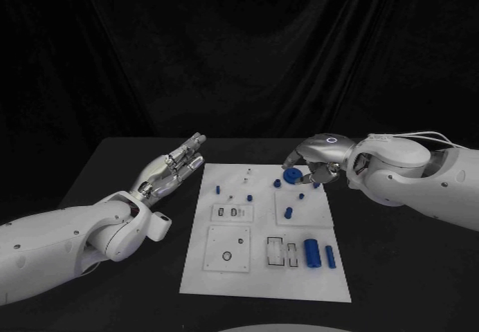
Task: Assemble the parts on the task board
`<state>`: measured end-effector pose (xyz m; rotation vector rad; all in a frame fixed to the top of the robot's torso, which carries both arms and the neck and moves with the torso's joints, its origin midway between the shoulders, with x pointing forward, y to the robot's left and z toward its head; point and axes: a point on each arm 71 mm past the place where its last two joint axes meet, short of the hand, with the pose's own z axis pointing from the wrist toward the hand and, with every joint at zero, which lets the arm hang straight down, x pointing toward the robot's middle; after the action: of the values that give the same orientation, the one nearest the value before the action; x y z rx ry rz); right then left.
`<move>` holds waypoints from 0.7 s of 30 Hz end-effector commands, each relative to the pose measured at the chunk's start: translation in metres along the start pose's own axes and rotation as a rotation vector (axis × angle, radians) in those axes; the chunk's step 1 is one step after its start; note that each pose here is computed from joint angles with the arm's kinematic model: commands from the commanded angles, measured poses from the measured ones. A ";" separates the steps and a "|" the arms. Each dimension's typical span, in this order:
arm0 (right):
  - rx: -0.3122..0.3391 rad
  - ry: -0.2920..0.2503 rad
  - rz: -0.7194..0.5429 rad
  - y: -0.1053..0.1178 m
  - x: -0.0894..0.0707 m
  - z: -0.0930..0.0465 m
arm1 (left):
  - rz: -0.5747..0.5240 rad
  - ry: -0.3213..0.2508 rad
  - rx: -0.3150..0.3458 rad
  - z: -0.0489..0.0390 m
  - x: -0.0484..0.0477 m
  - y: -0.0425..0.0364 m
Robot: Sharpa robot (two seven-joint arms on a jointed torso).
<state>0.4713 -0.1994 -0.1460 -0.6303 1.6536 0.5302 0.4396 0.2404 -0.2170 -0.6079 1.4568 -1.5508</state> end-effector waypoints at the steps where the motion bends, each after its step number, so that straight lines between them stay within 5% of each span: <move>1: 0.048 0.041 -0.074 -0.003 0.002 0.002 | 0.008 0.011 0.096 0.0013 0.0012 -0.0083; 21: 0.049 0.052 -0.093 -0.005 0.002 0.019 | -0.013 0.027 0.087 -0.0026 0.0064 -0.0126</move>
<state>0.4859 -0.1895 -0.1509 -0.6891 1.6726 0.4380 0.4320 0.2367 -0.2135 -0.5976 1.4611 -1.5753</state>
